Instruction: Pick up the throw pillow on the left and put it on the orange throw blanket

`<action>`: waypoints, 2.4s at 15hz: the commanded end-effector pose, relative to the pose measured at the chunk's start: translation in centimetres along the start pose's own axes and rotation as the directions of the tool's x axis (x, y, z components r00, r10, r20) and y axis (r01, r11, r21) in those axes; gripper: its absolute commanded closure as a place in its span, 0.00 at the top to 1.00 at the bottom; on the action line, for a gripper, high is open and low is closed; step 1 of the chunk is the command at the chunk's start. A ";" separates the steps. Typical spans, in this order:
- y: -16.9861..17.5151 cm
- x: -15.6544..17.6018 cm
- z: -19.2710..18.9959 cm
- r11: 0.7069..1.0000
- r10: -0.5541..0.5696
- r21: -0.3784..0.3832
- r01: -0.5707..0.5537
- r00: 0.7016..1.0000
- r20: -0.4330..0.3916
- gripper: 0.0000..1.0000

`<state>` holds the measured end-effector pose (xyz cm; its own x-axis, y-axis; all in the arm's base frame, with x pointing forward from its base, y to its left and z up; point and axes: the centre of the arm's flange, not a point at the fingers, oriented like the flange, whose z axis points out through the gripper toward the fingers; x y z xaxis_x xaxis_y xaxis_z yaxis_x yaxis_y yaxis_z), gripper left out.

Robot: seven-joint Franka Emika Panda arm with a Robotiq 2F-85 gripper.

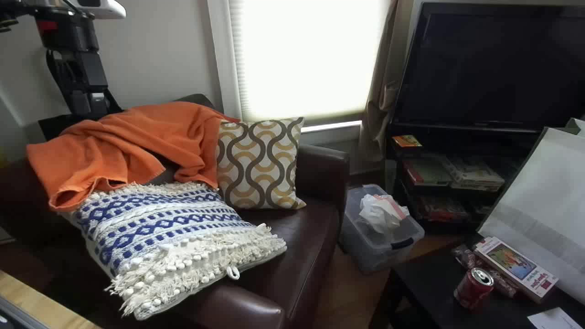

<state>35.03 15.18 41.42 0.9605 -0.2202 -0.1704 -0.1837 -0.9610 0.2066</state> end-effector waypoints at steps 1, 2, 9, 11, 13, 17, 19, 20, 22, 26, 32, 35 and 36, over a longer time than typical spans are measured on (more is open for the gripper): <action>0.0 0.0 0.0 1.000 0.000 0.000 0.000 1.000 0.000 1.00; 0.0 0.0 0.0 1.000 0.000 0.000 0.000 1.000 0.000 1.00; 0.0 0.0 0.0 1.000 0.000 0.000 0.000 1.000 0.000 1.00; 0.0 0.0 0.0 1.000 0.000 0.000 0.000 1.000 0.000 1.00; 0.0 0.0 0.0 1.000 0.000 0.000 0.000 1.000 0.000 1.00; 0.0 0.0 0.0 1.000 0.000 0.000 0.000 1.000 0.000 1.00; -0.3 1.2 -1.0 1.000 -0.009 -0.003 0.009 1.000 -0.017 1.00; -0.6 2.3 -1.9 1.000 -0.019 -0.006 0.019 0.999 -0.026 1.00; -0.7 4.1 -3.3 1.000 -0.022 -0.014 0.021 0.998 -0.055 1.00; -0.3 9.0 -5.3 1.000 0.005 0.011 -0.004 0.995 -0.099 1.00; 0.8 20.5 -4.6 0.990 0.048 0.135 -0.026 0.986 -0.160 1.00; 1.3 25.7 -3.1 0.975 0.135 0.196 -0.106 0.981 -0.140 1.00; 1.5 27.5 -2.5 0.971 0.152 0.207 -0.122 0.979 -0.135 1.00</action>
<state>56.07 8.90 41.30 0.9575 -0.2882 0.0068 -0.2882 -0.9559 0.0574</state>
